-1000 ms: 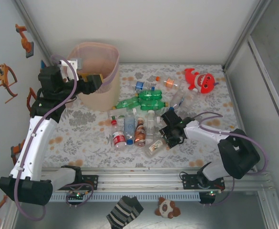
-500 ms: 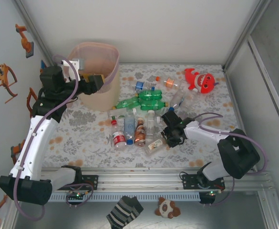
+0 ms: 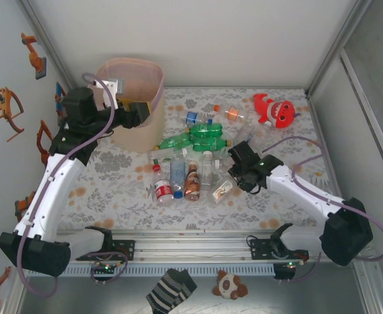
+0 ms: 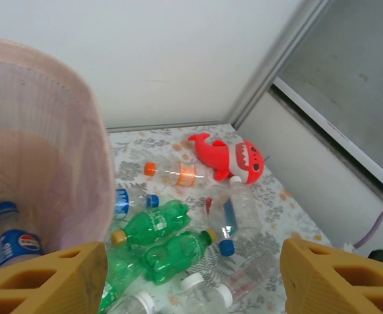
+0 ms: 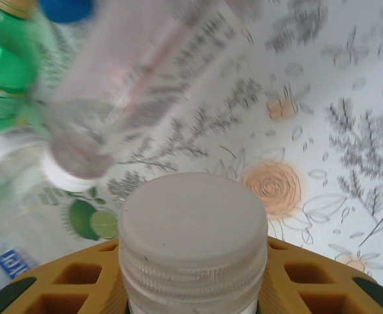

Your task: Put the plastic bottles in the bin

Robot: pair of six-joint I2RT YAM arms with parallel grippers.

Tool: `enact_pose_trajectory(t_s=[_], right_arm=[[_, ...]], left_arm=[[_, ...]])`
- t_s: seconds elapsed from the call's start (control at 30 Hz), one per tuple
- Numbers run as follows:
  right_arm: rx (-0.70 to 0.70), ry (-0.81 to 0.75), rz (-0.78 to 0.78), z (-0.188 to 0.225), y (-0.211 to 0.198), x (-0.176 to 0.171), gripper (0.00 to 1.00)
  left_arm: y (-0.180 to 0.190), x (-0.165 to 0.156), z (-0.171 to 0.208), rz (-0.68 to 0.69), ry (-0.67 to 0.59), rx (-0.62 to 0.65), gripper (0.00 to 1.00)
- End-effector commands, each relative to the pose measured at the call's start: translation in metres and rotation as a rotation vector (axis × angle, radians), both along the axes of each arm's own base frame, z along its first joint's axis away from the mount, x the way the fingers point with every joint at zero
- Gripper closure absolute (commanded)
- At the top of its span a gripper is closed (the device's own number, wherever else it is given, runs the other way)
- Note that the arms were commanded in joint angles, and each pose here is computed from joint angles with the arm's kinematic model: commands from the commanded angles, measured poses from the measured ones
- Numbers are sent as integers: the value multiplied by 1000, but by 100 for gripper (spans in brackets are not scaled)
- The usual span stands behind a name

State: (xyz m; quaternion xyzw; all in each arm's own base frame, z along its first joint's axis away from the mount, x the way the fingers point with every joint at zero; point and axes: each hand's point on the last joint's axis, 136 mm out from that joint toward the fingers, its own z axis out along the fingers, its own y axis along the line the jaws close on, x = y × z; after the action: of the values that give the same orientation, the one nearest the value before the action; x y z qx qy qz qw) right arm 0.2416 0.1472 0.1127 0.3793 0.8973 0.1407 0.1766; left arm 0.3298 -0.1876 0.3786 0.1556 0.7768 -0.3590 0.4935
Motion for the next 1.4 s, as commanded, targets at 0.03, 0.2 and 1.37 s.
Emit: enact_pose_trajectory(t_s=[0.03, 0.2, 1.37], right_arm=[[-192, -236, 134, 52, -26, 20, 66], [-221, -541, 337, 122, -14, 36, 65], [152, -1822, 1372, 423, 102, -103, 74]], left_arm=[[-19, -11, 30, -101, -100, -39, 31], [-35, -22, 38, -185, -142, -60, 31], [-148, -186, 63, -969, -388, -118, 17]])
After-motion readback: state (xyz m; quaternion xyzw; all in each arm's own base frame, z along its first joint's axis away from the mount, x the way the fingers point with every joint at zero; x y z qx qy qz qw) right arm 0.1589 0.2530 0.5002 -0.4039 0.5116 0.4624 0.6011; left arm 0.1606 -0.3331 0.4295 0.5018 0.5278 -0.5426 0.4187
